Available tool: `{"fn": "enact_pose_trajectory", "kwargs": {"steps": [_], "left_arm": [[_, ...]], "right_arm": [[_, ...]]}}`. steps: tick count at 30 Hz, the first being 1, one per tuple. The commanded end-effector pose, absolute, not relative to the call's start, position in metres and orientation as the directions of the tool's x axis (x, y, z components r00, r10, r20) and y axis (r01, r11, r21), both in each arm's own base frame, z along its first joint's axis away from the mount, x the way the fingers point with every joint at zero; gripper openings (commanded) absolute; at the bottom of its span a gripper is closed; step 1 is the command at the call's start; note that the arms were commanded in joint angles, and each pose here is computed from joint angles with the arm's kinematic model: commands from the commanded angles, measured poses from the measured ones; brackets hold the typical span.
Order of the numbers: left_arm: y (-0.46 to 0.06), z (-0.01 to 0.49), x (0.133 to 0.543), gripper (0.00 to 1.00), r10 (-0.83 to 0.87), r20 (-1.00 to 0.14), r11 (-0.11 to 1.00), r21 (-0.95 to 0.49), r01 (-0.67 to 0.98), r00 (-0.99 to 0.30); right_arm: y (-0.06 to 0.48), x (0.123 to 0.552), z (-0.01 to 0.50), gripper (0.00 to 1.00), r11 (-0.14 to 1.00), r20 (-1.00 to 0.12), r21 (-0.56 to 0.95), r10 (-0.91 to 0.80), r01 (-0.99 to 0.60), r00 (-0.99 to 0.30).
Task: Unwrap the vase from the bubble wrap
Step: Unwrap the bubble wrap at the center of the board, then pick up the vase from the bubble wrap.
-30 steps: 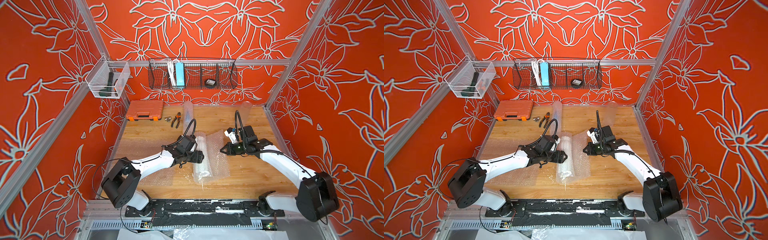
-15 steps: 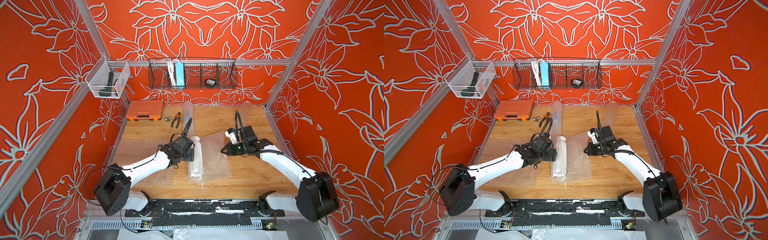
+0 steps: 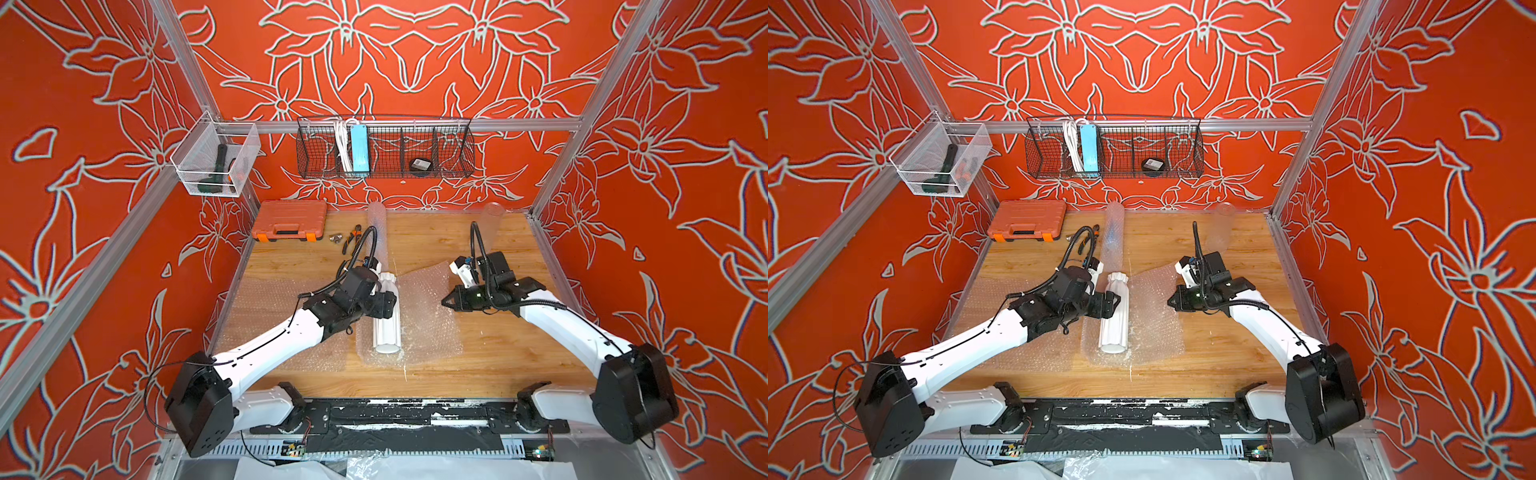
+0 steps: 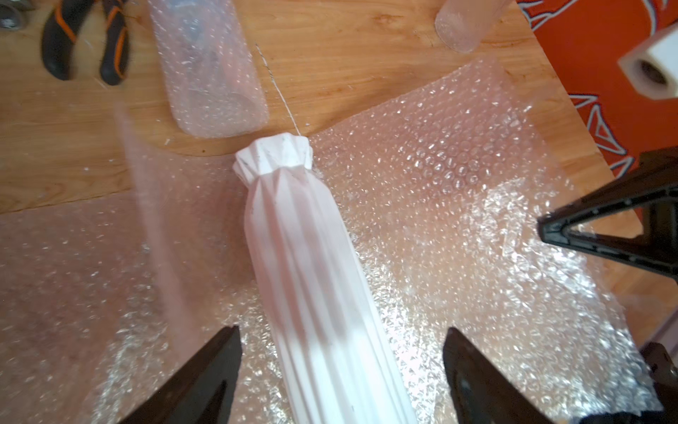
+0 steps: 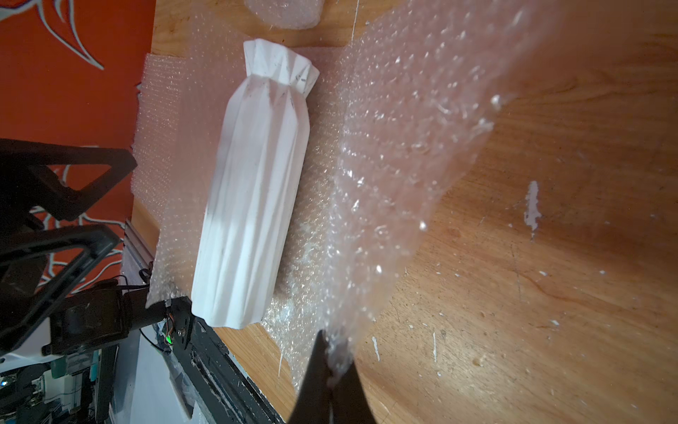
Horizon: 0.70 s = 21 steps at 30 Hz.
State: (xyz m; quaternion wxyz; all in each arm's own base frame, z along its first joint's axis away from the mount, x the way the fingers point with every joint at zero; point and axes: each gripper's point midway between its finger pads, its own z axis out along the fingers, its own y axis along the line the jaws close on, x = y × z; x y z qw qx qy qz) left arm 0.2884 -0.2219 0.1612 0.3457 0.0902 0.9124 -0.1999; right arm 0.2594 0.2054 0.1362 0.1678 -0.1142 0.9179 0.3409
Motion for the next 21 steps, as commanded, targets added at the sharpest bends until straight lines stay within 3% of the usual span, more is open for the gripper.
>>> {"fn": "enact_pose_trajectory", "kwargs": {"steps": [1, 13, 21], "left_arm": [[-0.226, 0.155, 0.291, 0.84, 0.034, -0.652, 0.9, -0.309, 0.307, -0.757], [-0.215, 0.108, 0.286, 0.87, 0.098, -0.507, 0.948, -0.215, 0.236, -0.856], [-0.218, 0.09, 0.271, 0.96, 0.168, -0.366, 0.948, -0.194, 0.252, -0.915]], "right_arm": [[0.209, 0.264, 0.146, 0.0, 0.735, -0.415, 0.581, -0.102, -0.349, -0.904], [0.207, 0.264, 0.141, 0.0, 0.748, -0.409, 0.567, -0.107, -0.345, -0.906], [0.207, 0.265, 0.136, 0.0, 0.753, -0.403, 0.564, -0.107, -0.338, -0.909]]}}
